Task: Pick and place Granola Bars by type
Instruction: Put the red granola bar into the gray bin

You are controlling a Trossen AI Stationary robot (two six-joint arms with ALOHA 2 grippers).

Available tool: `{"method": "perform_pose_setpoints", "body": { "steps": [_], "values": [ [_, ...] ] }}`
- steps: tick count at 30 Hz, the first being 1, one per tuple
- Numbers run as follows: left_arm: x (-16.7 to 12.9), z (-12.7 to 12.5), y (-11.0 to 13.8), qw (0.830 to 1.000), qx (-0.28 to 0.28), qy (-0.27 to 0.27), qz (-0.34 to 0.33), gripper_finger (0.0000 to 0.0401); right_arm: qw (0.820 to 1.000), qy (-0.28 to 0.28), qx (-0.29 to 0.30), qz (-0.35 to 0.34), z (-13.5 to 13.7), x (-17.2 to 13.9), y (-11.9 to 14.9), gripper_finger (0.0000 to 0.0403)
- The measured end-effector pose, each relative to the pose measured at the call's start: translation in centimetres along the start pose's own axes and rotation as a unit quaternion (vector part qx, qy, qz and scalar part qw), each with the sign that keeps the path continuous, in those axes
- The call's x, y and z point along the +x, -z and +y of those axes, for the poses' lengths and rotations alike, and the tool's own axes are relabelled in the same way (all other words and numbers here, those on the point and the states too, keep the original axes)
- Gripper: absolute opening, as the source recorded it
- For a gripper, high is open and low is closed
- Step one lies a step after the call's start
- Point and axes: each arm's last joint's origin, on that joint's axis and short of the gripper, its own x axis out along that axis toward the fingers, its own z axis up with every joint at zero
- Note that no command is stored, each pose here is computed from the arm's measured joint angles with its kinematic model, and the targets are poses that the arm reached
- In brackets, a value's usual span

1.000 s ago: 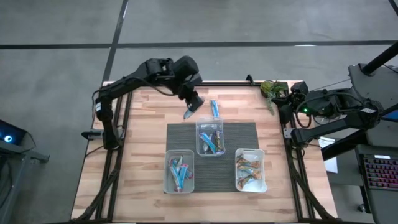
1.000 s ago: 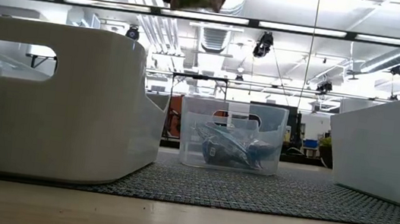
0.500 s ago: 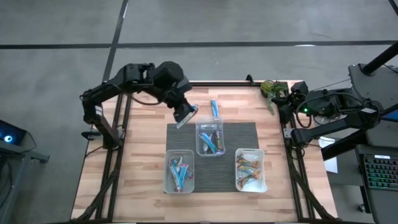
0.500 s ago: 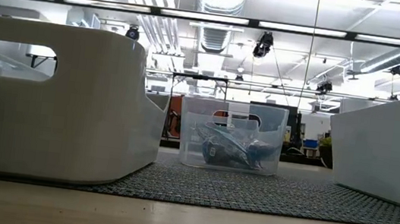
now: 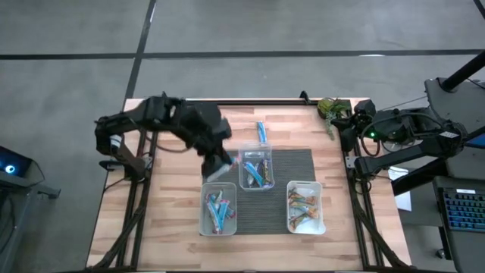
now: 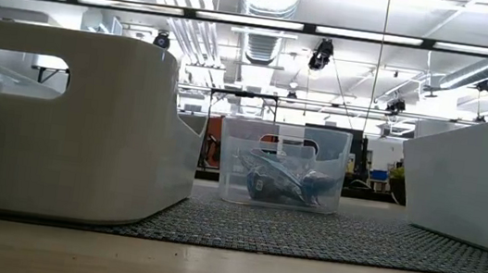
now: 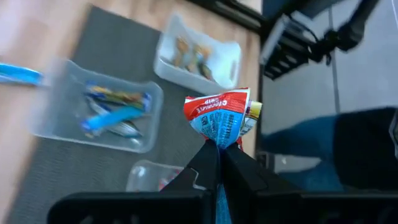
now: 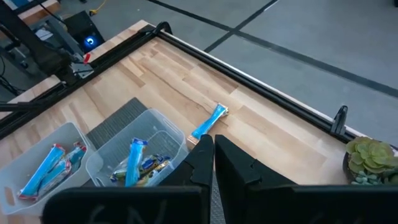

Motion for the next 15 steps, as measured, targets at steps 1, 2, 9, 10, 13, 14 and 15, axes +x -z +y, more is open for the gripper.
{"method": "perform_pose_setpoints", "body": {
  "steps": [1,2,9,10,13,14,15],
  "values": [
    [0.5,-0.4,0.3,1.0,0.0,0.004,0.008,0.0,1.0,0.0,-0.002,0.0,0.0,0.0,0.0,0.0008],
    [1.0,-0.8,0.5,1.0,-0.001,0.007,0.016,0.0,1.0,0.0,-0.004,0.0,0.0,0.0,0.0,0.0009],
    [5.2,-2.8,3.4,0.996,0.008,0.01,0.087,0.0,1.0,-0.001,0.0,0.001,0.0,0.0,0.0,0.0008],
    [5.8,-2.9,3.8,0.995,0.006,0.008,0.099,0.0,1.0,-0.001,0.0,0.001,0.0,0.0,0.0,0.0008],
    [7.5,-3.1,5.3,0.991,0.007,-0.001,0.133,0.0,1.0,-0.001,0.012,0.001,0.0,0.0,0.0,0.0008],
    [8.1,-3.2,5.8,0.99,0.008,-0.003,0.142,0.0,1.0,-0.001,0.018,0.001,0.0,0.0,0.0,0.0008],
    [8.6,-3.3,6.2,0.989,0.009,-0.004,0.149,0.0,1.0,-0.001,0.022,0.001,0.0,0.0,0.0,0.0008]
  ]
}}
